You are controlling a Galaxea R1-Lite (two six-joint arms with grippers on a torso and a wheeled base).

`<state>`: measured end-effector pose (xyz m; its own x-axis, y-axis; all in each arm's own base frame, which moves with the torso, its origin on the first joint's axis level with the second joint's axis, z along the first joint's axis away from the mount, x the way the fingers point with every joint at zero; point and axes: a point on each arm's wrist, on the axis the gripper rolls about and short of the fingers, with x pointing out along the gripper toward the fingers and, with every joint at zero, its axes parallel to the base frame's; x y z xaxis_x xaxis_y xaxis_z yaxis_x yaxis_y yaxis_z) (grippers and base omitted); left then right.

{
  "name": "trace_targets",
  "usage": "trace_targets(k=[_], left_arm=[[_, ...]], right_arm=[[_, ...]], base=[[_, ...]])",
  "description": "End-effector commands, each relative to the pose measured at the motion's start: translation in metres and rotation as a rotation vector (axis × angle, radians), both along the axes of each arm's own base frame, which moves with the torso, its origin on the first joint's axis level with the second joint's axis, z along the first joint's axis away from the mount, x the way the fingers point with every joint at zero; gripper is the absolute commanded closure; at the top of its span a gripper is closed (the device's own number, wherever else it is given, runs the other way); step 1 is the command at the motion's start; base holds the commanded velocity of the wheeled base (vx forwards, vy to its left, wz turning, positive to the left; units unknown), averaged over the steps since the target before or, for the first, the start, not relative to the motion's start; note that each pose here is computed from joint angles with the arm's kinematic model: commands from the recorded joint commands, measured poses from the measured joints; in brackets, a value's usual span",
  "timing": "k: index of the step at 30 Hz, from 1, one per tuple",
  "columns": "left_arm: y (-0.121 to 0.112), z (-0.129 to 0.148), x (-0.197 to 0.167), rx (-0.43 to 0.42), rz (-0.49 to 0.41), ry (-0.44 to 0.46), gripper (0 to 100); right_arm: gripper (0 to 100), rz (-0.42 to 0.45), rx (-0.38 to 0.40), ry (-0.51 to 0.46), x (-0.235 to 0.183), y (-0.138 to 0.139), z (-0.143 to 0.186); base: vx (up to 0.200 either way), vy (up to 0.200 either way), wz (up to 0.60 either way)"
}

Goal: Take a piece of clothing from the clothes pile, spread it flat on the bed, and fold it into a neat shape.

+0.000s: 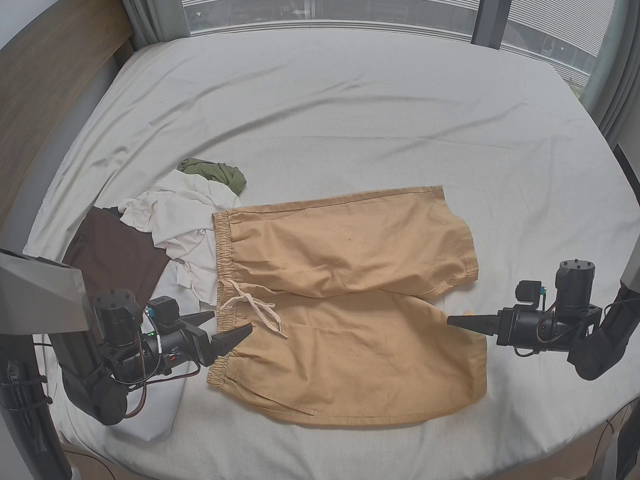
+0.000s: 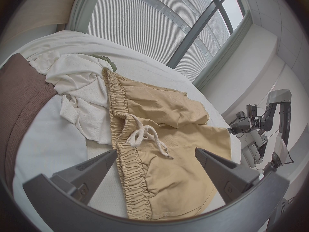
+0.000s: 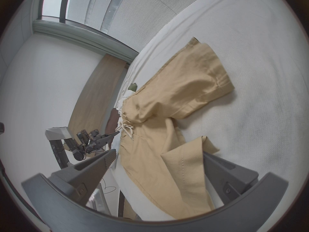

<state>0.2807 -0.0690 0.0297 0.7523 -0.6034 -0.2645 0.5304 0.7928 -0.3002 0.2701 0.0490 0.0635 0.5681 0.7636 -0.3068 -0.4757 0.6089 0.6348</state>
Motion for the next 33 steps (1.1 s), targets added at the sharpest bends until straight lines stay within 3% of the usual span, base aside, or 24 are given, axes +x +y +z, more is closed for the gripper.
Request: trace_targets(k=[1,11,26,33], left_arm=[[0.0,0.0,0.001,-0.002,0.0,-0.005,0],[0.0,0.001,0.001,-0.003,0.002,-0.007,0],[0.0,0.001,0.002,-0.005,0.001,-0.009,0],[0.0,0.0,0.002,-0.004,0.002,-0.006,0]], right_arm=[[0,0.014,0.01,-0.046,-0.007,0.002,0.015],[0,0.056,0.01,-0.048,-0.025,0.01,0.033],[0,0.028,0.015,-0.095,-0.015,0.005,0.041],[0,-0.044,-0.006,0.015,-0.001,-0.012,0.011]], base=[[0.0,0.0,0.0],[0.0,0.0,0.0],[0.0,0.0,0.0],[0.0,0.0,0.0]])
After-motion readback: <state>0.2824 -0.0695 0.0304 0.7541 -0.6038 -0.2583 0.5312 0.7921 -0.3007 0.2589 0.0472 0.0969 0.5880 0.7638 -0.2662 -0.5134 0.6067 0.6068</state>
